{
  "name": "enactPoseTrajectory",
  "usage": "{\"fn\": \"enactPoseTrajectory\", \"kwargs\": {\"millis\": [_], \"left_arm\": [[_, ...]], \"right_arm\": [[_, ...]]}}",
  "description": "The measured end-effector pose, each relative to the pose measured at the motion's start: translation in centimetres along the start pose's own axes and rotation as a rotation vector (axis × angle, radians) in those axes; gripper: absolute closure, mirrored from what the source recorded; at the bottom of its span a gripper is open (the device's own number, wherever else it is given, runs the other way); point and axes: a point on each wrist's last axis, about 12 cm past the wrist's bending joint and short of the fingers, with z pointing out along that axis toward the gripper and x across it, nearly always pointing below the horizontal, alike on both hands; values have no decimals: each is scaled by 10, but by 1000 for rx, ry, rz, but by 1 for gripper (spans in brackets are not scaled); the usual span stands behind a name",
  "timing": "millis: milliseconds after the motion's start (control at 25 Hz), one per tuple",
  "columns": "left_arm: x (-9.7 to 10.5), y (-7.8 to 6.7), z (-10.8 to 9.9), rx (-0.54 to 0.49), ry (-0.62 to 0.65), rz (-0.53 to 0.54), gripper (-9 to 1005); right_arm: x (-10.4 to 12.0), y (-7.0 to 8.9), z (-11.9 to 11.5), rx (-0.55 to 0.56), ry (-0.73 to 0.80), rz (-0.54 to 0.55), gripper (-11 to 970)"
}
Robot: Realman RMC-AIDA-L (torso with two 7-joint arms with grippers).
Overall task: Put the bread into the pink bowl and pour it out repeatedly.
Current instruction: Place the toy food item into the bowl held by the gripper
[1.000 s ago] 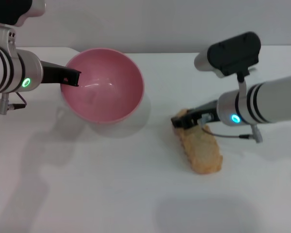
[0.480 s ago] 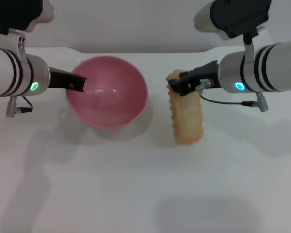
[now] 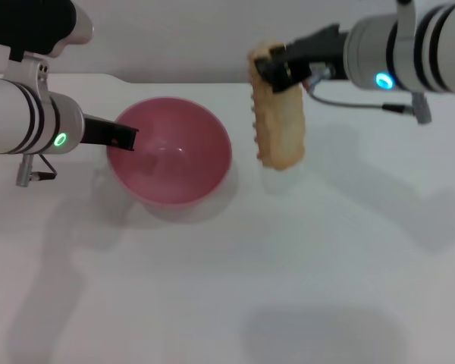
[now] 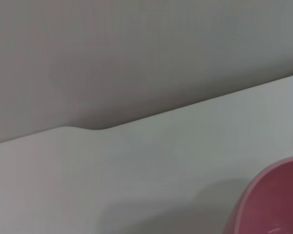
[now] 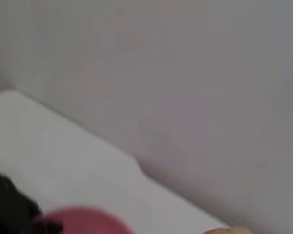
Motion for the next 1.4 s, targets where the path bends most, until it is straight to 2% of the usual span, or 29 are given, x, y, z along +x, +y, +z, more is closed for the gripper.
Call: {"fn": "enactPoseTrajectory", "kwargs": {"millis": [320, 520, 720, 840, 1200, 1400], "left_arm": [[-6, -19, 2, 78, -30, 3, 953], [-11, -27, 2, 113, -51, 7, 953], [-13, -28, 1, 122, -63, 14, 953], [-13, -26, 0, 118, -70, 30, 953], [-13, -24, -1, 110, -75, 36, 953], [-12, -23, -1, 106, -77, 45, 953]], "right_arm": [[-29, 6, -8, 1, -114, -41, 781], [-30, 17, 5, -28, -134, -62, 820], [-25, 28, 15, -91, -156, -30, 859], [-21, 28, 15, -90, -151, -30, 885], [-8, 29, 15, -93, -124, -23, 824], [-6, 33, 16, -103, -119, -24, 639]]}}
